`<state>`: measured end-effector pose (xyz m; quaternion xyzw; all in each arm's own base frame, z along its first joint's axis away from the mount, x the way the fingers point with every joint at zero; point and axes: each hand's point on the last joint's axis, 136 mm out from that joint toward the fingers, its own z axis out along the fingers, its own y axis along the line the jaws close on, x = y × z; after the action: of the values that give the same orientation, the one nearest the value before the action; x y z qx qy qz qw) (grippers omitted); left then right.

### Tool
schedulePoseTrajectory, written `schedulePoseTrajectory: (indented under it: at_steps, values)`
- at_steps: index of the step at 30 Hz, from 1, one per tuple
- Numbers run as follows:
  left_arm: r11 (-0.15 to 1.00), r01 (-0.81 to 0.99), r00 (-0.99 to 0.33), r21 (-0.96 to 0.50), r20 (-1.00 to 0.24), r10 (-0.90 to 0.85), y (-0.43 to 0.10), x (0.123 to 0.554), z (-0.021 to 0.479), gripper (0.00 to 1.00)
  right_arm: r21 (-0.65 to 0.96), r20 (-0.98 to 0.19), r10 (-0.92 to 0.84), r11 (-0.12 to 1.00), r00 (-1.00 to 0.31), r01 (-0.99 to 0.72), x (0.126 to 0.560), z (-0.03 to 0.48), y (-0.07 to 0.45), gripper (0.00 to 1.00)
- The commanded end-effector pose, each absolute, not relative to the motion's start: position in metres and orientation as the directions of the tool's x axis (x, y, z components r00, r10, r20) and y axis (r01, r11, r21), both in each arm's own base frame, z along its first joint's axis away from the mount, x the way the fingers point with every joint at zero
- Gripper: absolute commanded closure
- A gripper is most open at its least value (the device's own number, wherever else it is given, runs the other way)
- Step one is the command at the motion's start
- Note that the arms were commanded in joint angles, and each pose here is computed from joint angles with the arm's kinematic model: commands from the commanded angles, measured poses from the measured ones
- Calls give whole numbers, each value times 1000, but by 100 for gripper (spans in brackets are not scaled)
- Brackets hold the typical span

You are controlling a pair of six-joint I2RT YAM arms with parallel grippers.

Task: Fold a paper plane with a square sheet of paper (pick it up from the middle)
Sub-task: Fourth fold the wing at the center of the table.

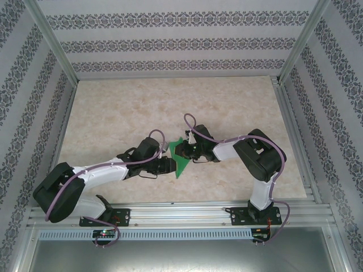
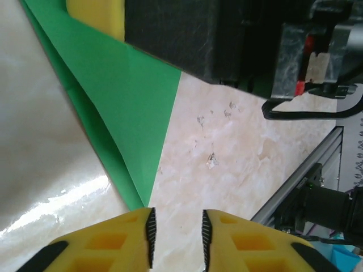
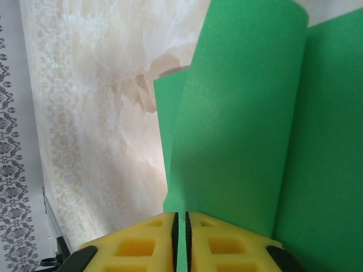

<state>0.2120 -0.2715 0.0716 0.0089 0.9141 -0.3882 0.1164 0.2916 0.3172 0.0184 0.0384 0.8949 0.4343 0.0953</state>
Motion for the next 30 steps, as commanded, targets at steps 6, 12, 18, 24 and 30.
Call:
schedulePoseTrajectory:
  at_steps: [6, 12, 18, 24, 30]
  values:
    - [713, 39, -984, -700, -150, -93, -286, 222, 49, 63, 588, -26, 209, 794, -978, 154, 261, -54, 271, 85]
    - [728, 3, -984, -685, -133, -120, -287, 228, 36, 65, 585, -27, 205, 797, -978, 151, 260, -54, 270, 85]
    - [724, 4, -984, -689, -133, -122, -289, 230, 36, 71, 586, -26, 200, 797, -979, 147, 259, -55, 271, 85]
    - [726, 8, -981, -687, -145, -126, -288, 232, 37, 73, 588, -24, 199, 795, -980, 147, 260, -55, 272, 85]
    - [722, 13, -983, -692, -141, -118, -293, 234, 34, 76, 584, -20, 200, 798, -980, 151, 259, -58, 271, 85]
